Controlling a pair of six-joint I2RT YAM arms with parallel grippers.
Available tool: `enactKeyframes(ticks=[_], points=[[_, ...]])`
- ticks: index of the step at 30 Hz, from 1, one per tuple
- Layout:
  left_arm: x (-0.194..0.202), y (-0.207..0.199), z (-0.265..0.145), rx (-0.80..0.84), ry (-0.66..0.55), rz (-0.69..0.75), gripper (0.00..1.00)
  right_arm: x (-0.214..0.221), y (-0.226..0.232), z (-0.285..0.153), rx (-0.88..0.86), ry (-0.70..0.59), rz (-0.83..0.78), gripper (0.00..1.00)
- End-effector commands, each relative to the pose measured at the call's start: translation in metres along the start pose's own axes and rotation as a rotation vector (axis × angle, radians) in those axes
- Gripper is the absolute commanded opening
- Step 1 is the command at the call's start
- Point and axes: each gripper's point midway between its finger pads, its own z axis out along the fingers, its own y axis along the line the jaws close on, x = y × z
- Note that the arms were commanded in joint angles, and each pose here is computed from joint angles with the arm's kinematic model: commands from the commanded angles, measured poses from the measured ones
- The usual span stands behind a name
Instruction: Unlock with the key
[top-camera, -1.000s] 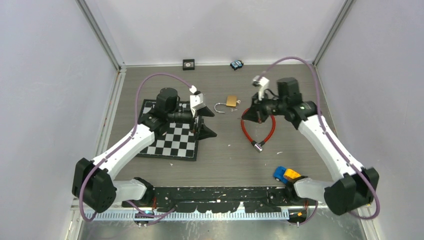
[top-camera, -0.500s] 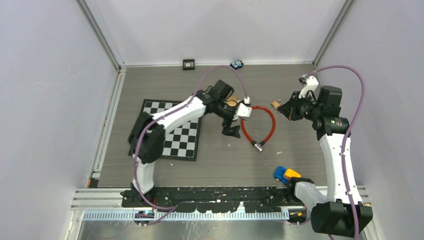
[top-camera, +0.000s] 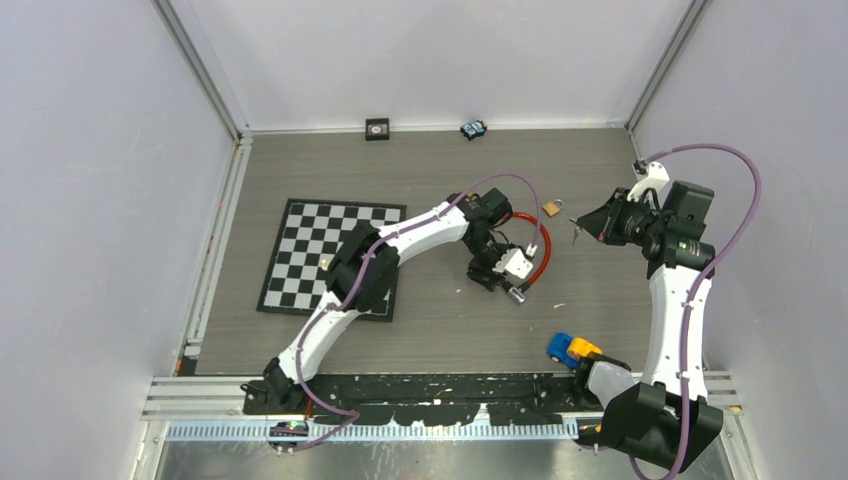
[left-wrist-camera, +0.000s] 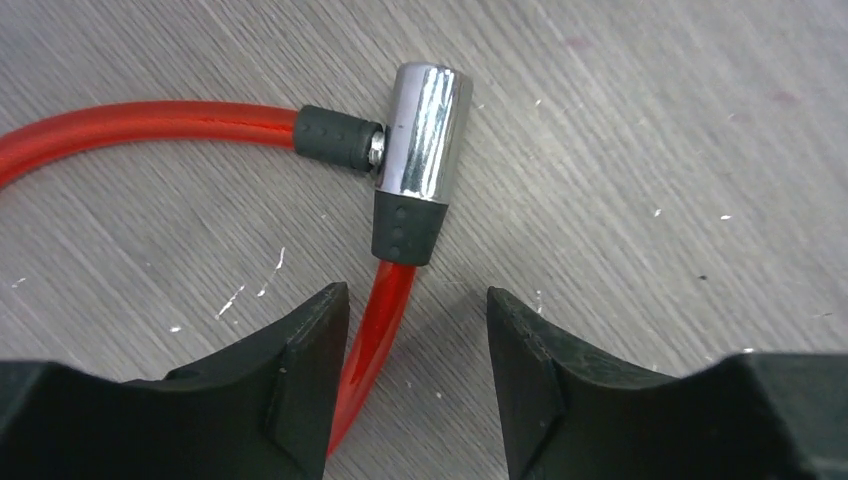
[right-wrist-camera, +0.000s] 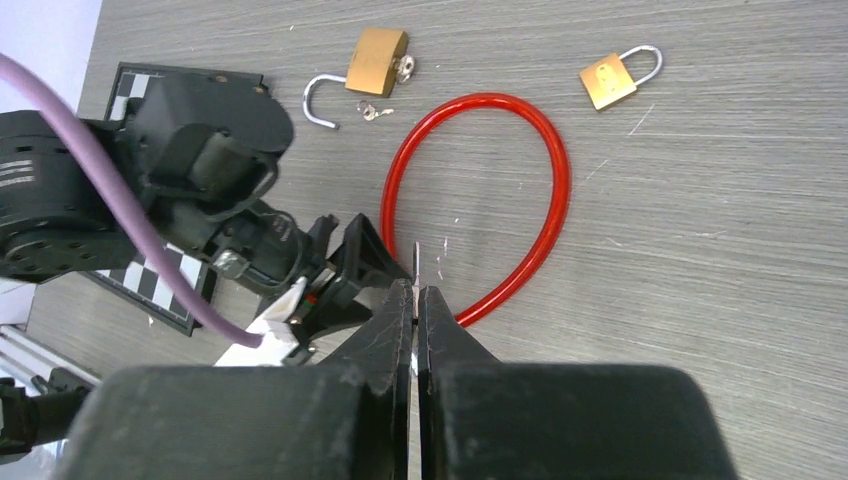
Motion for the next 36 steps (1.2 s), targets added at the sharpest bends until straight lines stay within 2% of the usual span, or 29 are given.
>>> enactKeyframes(ticks=[1, 5, 7, 9, 11, 13, 17, 20, 29, 33, 36], points=[[0.006, 0.004, 0.004, 0.023, 0.055, 0.090, 0.53, -0.002, 0.011, -0.004, -0.052, -0.016, -0.004, 0.01], [0.013, 0.003, 0.010, 0.046, 0.071, 0.103, 0.46, -0.001, 0.012, -0.004, -0.061, -0.015, -0.007, 0.01], [0.016, -0.001, 0.013, 0.063, 0.085, 0.112, 0.40, 0.000, 0.012, -0.004, -0.062, -0.014, -0.007, 0.01], [0.017, -0.007, 0.016, 0.085, 0.094, 0.111, 0.28, 0.001, 0.013, -0.005, -0.065, -0.014, -0.006, 0.01], [0.016, -0.013, 0.016, 0.101, 0.098, 0.092, 0.12, 0.001, 0.013, -0.005, -0.068, -0.014, -0.006, 0.01], [0.011, -0.019, 0.012, 0.102, 0.094, 0.029, 0.01, 0.001, 0.015, -0.006, -0.078, -0.016, -0.008, 0.01], [-0.006, -0.024, -0.010, 0.005, 0.087, -0.141, 0.00, 0.001, 0.025, -0.010, -0.118, -0.023, -0.017, 0.01], [-0.029, -0.045, -0.035, -0.021, 0.001, -0.221, 0.00, 0.002, 0.038, -0.015, -0.171, -0.028, -0.025, 0.01], [-0.097, -0.136, -0.116, 0.042, -0.376, -0.217, 0.00, 0.012, 0.095, -0.025, -0.389, -0.009, -0.206, 0.01], [-0.112, -0.161, -0.158, 0.032, -0.519, -0.169, 0.00, 0.026, 0.131, -0.033, -0.528, 0.026, -0.350, 0.01], [-0.112, -0.171, -0.181, 0.015, -0.587, -0.195, 0.00, 0.029, 0.155, -0.048, -0.644, 0.047, -0.426, 0.01]])
